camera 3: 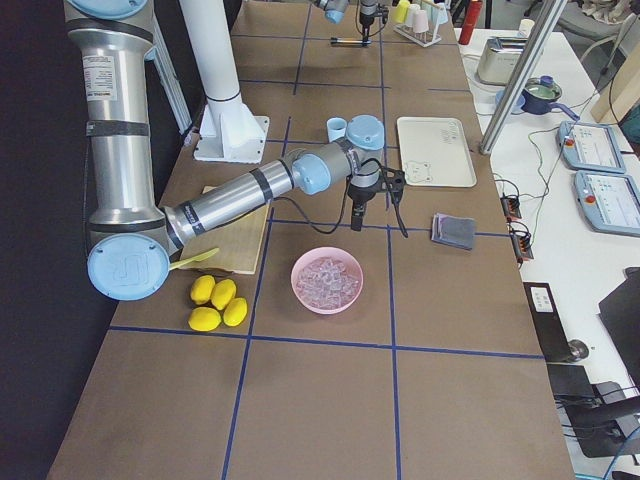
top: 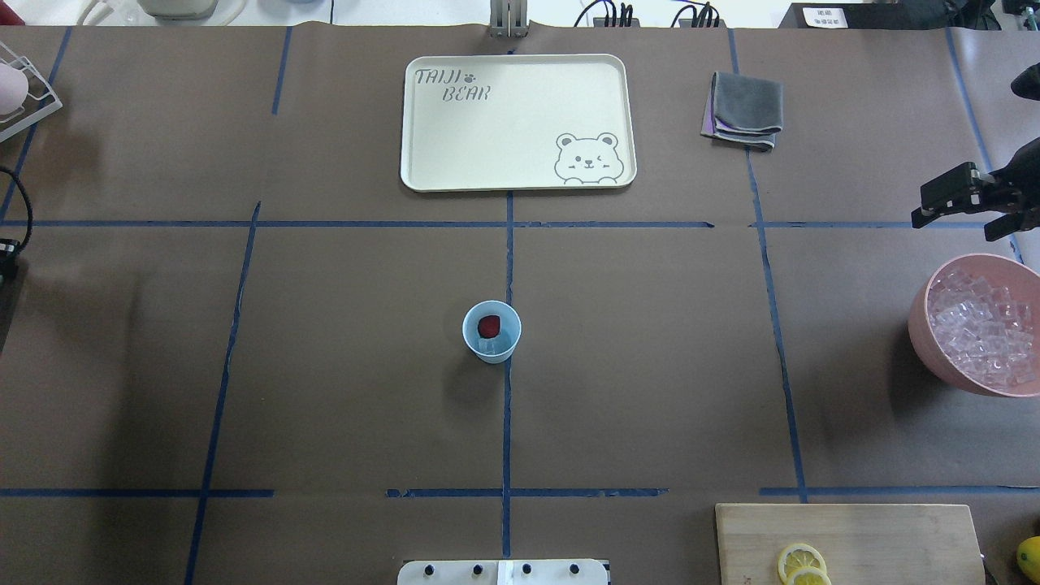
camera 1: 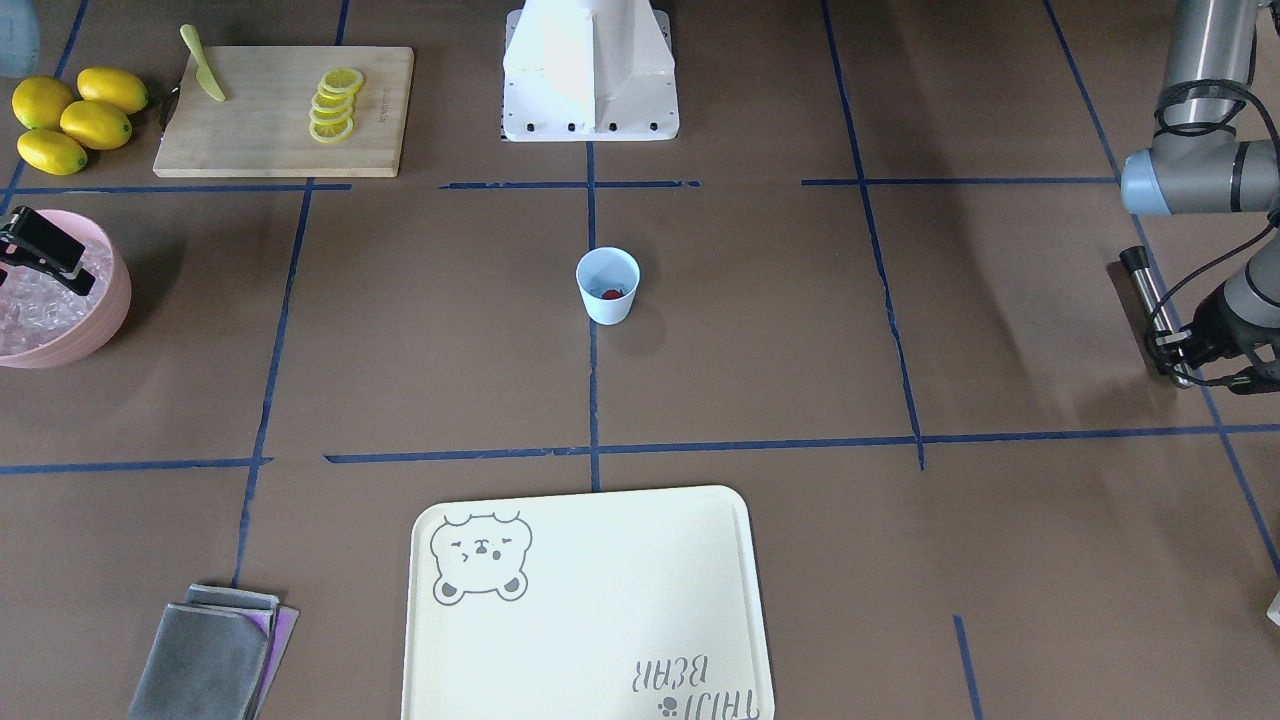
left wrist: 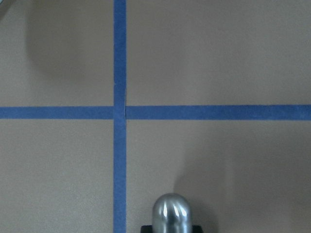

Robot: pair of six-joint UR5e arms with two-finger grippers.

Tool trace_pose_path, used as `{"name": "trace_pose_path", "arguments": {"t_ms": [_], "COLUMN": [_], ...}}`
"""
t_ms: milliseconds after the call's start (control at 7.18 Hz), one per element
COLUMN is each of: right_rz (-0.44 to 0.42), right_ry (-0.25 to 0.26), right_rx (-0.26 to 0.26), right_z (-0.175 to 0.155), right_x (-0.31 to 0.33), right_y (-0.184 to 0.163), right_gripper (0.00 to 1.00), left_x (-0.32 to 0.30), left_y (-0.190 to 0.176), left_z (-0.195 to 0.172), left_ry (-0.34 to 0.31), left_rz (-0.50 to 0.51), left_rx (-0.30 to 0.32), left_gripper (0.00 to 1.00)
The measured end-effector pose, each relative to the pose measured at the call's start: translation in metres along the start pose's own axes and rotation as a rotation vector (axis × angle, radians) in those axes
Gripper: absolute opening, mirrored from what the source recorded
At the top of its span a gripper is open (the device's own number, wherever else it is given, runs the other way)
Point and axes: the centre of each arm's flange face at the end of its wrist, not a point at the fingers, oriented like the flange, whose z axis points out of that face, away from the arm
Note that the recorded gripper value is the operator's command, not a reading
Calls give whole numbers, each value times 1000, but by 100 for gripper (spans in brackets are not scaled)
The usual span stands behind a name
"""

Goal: Mash ice and strawberries in cup
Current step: 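Lay the muddler on the table and open the left gripper while right arm retracts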

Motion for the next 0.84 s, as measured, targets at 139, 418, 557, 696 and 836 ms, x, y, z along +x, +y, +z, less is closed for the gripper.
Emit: {"name": "trace_pose_path", "arguments": {"t_ms": [139,418,557,696,836], "right_rz": [0,0,0,0,0], "right_ry": [0,0,0,0,0], "right_rx": [0,0,0,0,0], "right_z": [0,0,0,0,0], "right_x": [0,0,0,0,0], "right_y": [0,0,0,0,0], "right_gripper": [100,100,100,100,100], "left_x": [0,1,2,2,3], "left_y": [0,0,0,0,0], "left_z": [0,1,1,1,0], "left_ry": [1,2,2,2,4], "left_rz": [4,8,9,10,11], "left_rx": [1,1,1,1,3], "left_gripper": [27,61,72,74,74]}}
